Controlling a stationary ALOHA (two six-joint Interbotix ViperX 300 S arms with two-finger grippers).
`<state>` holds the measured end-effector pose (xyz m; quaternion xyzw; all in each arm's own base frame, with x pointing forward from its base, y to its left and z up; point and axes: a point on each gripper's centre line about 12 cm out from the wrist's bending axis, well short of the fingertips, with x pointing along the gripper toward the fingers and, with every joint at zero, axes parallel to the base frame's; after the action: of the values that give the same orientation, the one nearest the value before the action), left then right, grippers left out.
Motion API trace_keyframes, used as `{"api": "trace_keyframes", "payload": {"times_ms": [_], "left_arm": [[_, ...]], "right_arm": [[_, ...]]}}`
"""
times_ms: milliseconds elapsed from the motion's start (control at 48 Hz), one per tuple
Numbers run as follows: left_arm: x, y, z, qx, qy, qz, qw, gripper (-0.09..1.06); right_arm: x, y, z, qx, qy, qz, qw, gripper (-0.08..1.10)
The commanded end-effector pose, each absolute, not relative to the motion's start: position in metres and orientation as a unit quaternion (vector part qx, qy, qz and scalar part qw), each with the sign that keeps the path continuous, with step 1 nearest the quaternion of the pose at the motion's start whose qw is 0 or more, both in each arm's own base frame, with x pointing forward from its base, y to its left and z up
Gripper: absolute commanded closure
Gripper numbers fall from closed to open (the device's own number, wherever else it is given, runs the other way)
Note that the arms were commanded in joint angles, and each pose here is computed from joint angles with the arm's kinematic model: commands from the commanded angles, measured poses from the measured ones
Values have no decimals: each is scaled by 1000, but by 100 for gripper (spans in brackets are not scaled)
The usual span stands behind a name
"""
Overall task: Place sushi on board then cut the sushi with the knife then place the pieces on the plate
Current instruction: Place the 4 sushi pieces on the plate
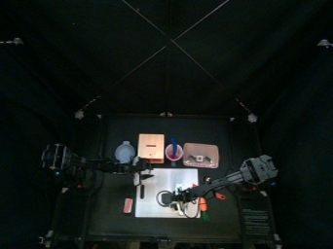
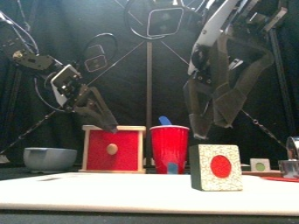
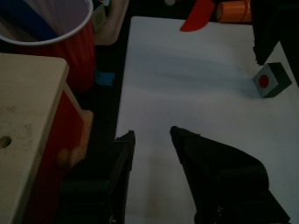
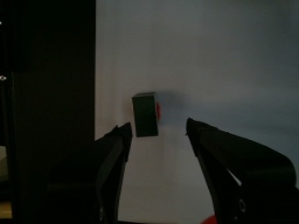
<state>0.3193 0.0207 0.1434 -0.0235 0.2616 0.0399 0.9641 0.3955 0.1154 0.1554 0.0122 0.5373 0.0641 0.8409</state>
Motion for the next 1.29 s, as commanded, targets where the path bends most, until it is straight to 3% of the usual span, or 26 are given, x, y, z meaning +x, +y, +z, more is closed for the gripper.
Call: {"api": "trace_keyframes", "payload": {"times_ms": [21,229,438,604,938,1292], "left_arm": [[323,20,153,-22,245,39,968,19],[323,21,153,-22,245,39,968,19],[322,20,152,-22,247,39,968,19],[322,20,152,-22,247,39,968,19],[322,20,152,-20,247,38,968,19],[323,22,153,-20,245,40,968,19]], "right_arm": [[405,122,167,16,517,71,853,16],[413,126,151,15,519,73,852,21],[414,127,143,20,517,74,853,37],[401,116,153,19,516,67,853,44],[337,0,192,43,518,-50,853,44],[269,-137,198,75,525,-241,813,44]]}}
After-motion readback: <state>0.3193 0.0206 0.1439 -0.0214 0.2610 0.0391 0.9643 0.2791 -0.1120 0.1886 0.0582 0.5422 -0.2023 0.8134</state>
